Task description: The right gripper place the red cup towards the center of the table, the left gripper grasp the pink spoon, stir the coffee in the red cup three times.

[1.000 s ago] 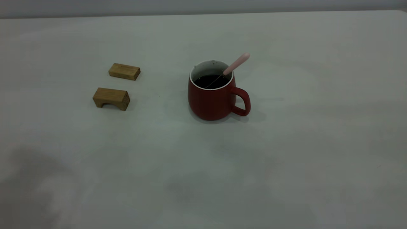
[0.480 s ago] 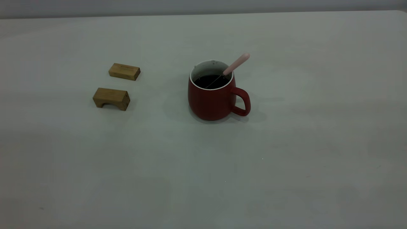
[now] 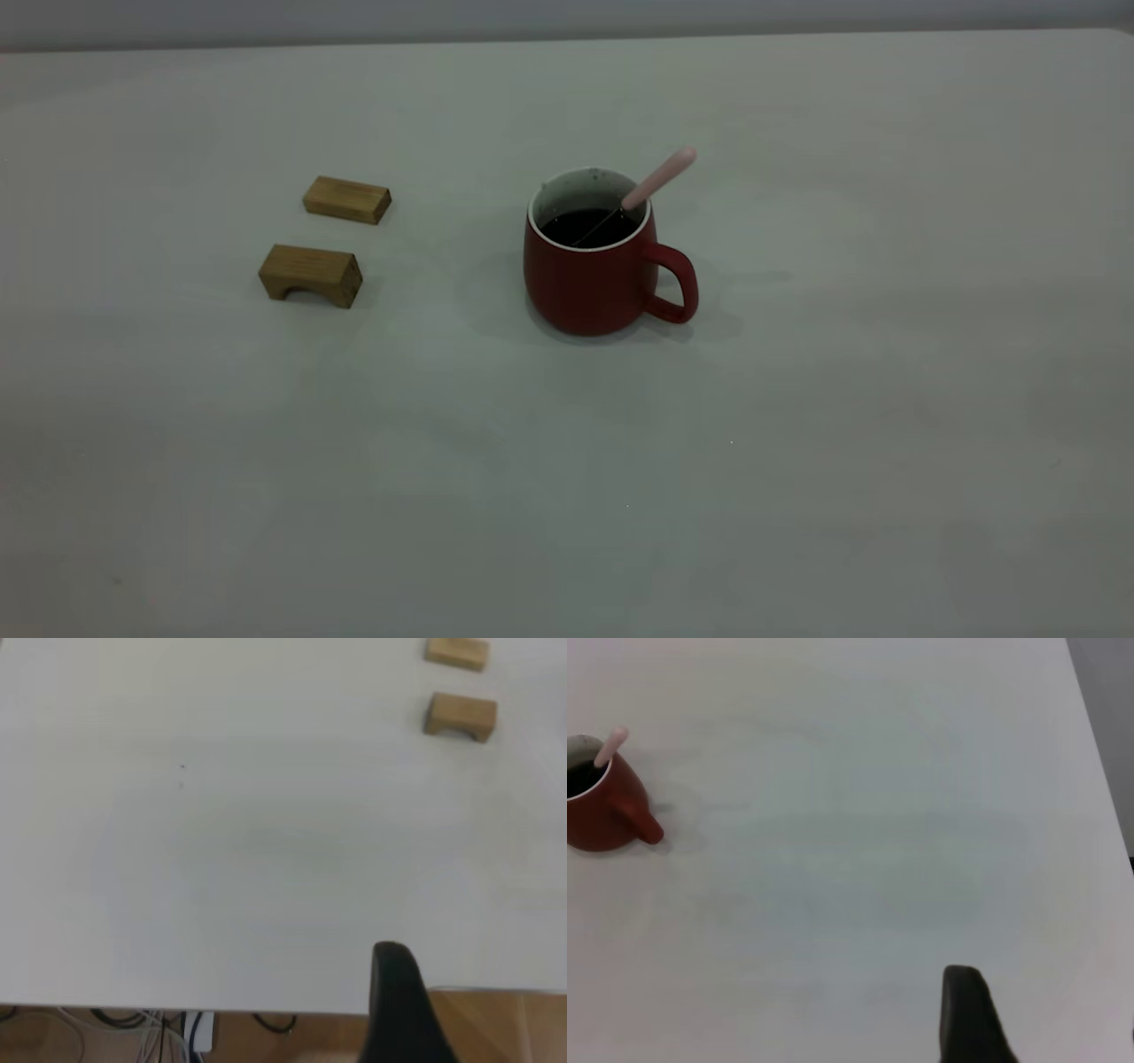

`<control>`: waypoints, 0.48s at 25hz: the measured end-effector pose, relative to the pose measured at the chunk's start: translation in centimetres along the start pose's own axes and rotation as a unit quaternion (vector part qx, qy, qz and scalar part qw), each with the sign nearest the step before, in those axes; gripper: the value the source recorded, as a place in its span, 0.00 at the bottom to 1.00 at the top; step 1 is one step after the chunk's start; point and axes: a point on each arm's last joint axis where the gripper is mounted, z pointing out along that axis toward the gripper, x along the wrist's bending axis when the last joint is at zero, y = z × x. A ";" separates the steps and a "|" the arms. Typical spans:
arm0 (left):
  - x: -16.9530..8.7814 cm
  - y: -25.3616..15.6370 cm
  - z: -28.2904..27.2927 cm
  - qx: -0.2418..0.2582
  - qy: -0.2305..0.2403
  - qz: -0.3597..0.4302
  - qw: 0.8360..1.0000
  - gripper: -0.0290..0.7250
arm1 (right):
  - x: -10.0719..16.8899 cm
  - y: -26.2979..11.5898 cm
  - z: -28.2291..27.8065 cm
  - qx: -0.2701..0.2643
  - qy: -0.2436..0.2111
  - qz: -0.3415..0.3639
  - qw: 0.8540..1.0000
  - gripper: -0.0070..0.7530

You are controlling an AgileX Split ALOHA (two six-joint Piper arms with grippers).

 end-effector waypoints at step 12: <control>0.1 -0.8 -0.6 -0.028 0.003 -0.002 1.000 0.73 | 0.0 0.0 0.0 0.000 0.000 0.000 1.000 0.63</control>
